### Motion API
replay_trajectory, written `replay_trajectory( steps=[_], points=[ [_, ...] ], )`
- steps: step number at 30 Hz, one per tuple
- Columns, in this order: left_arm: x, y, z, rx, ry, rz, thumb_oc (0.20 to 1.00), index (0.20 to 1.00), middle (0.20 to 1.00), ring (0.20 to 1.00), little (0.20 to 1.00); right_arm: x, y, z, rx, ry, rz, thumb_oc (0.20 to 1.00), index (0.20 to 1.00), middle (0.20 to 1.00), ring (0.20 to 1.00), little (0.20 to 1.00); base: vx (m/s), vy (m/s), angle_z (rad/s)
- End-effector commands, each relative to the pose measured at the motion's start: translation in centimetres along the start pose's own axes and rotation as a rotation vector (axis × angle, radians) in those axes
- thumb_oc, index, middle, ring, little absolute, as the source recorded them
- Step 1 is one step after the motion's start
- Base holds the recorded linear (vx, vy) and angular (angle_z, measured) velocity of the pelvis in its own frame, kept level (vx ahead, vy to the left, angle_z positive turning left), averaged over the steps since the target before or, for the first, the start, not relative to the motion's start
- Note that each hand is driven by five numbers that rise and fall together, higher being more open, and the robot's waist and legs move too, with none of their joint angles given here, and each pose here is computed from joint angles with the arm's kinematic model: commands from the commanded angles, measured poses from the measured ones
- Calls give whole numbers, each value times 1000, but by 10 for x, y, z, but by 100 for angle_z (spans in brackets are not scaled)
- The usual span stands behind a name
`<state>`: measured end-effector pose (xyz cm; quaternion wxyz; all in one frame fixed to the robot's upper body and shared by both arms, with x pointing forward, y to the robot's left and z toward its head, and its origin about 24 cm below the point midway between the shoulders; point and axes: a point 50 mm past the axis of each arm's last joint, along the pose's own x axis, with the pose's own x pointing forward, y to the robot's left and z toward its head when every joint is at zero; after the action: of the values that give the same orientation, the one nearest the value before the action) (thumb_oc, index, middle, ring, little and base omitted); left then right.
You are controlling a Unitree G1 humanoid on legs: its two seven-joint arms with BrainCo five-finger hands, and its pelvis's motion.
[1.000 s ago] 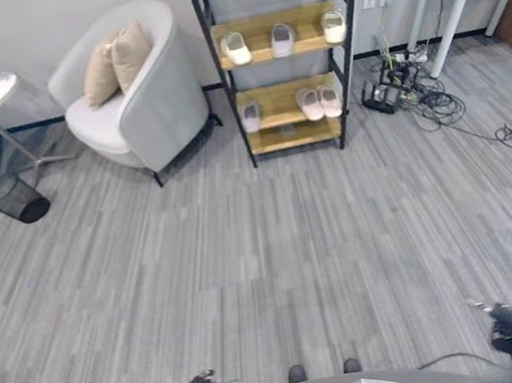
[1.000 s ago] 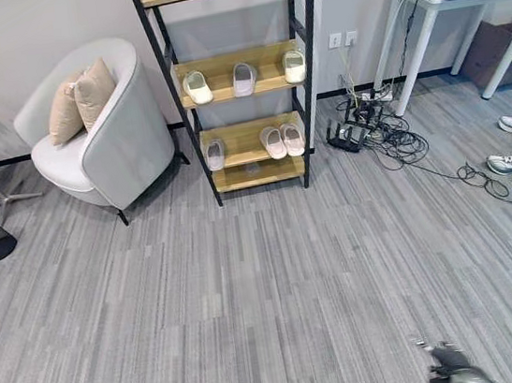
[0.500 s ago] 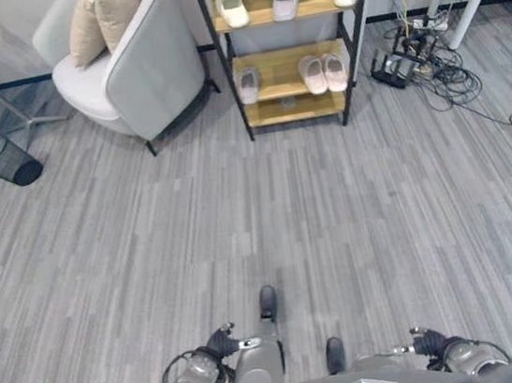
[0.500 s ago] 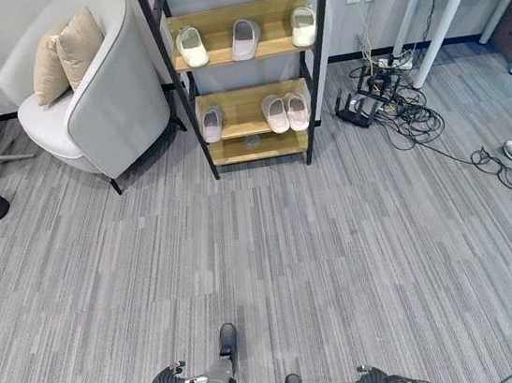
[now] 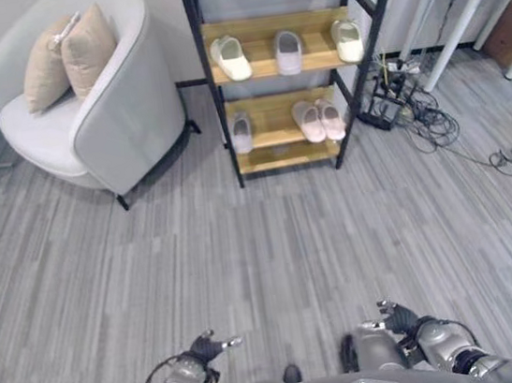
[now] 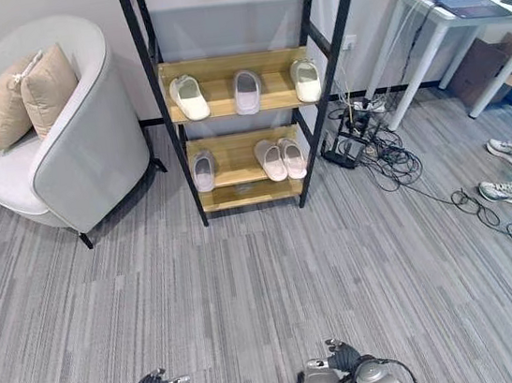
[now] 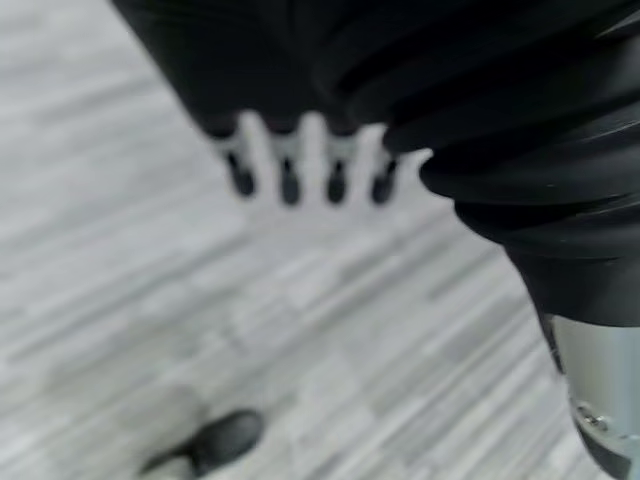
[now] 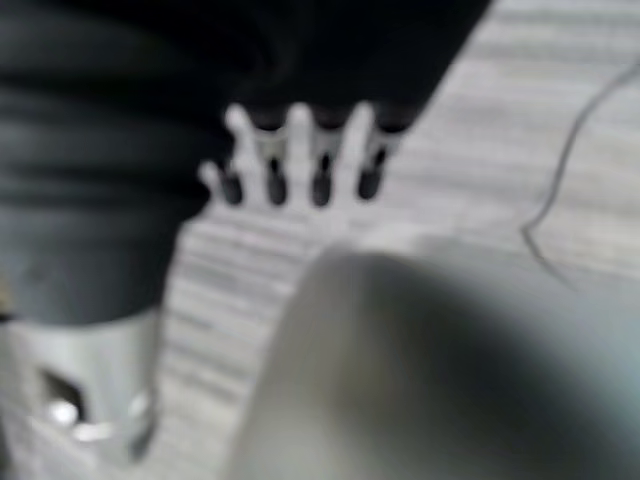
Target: Arrange the slippers neatly on the shoe rack.
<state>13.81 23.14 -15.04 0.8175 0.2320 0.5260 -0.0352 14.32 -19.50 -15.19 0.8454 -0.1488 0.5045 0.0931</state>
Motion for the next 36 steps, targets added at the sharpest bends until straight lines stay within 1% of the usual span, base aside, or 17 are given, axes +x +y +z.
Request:
replay_trajectory(
  steps=[1,5,7,11,17,20,21,22,24,26,29,30,31,34,36],
  points=[
    [-1,-2,-6,-36,-8,23,1000,1000,1000,1000,1000,-6,-10,-26,-19,84,-41,1000,1000,1000,1000,1000,354,-186,37],
    [-4,-16,-17,28,30,-24,1000,1000,1000,1000,1000,-10,-11,-41,19,131,-47,1000,1000,1000,1000,1000,299,-216,24],
    [-6,-28,-24,0,53,-51,1000,1000,1000,1000,1000,-12,-13,-49,66,151,-59,1000,1000,1000,1000,1000,336,-307,22],
    [-5,-29,-13,-30,7,-48,1000,1000,1000,1000,1000,-14,-20,-52,126,146,-90,1000,1000,1000,1000,1000,239,-330,-12],
    [-5,-32,-14,-42,5,-42,1000,1000,1000,1000,1000,-15,-23,-53,122,154,-111,1000,1000,1000,1000,1000,197,-61,9],
    [-7,-30,-22,-66,32,-12,1000,1000,1000,1000,1000,-13,-20,-51,106,143,-121,1000,1000,1000,1000,1000,247,128,8],
    [-8,-33,-30,-108,71,1,1000,1000,1000,1000,1000,-13,-16,-50,111,139,-115,1000,1000,1000,1000,1000,139,127,-9],
    [-8,-33,-30,-108,71,1,1000,1000,1000,1000,1000,-13,-16,-50,111,139,-115,1000,1000,1000,1000,1000,130,147,-17],
    [-12,-38,-45,-125,133,-5,1000,1000,1000,1000,1000,-13,-14,-50,120,139,-110,1000,1000,1000,1000,1000,159,265,-31],
    [-14,-39,-54,-61,169,-16,1000,1000,1000,1000,1000,-13,-8,-55,145,154,-106,1000,1000,1000,1000,1000,169,392,-6],
    [-12,-36,-49,-17,149,-17,1000,1000,1000,1000,1000,-13,1,-59,180,172,-88,1000,1000,1000,1000,1000,78,368,26],
    [-9,-11,-45,-40,132,22,1000,1000,1000,1000,1000,-14,-2,-60,167,185,-83,1000,1000,1000,1000,1000,78,551,9],
    [-7,-5,-38,-45,106,38,1000,1000,1000,1000,1000,-13,1,-58,179,186,-82,1000,1000,1000,1000,1000,49,405,-1],
    [-5,-4,-28,-36,77,33,1000,1000,1000,1000,1000,-12,2,-55,185,180,-69,1000,1000,1000,1000,1000,-9,290,-16],
    [-4,-5,-24,32,62,17,1000,1000,1000,1000,1000,-9,-1,-44,185,140,-68,1000,1000,1000,1000,1000,-21,321,5]
  ],
)
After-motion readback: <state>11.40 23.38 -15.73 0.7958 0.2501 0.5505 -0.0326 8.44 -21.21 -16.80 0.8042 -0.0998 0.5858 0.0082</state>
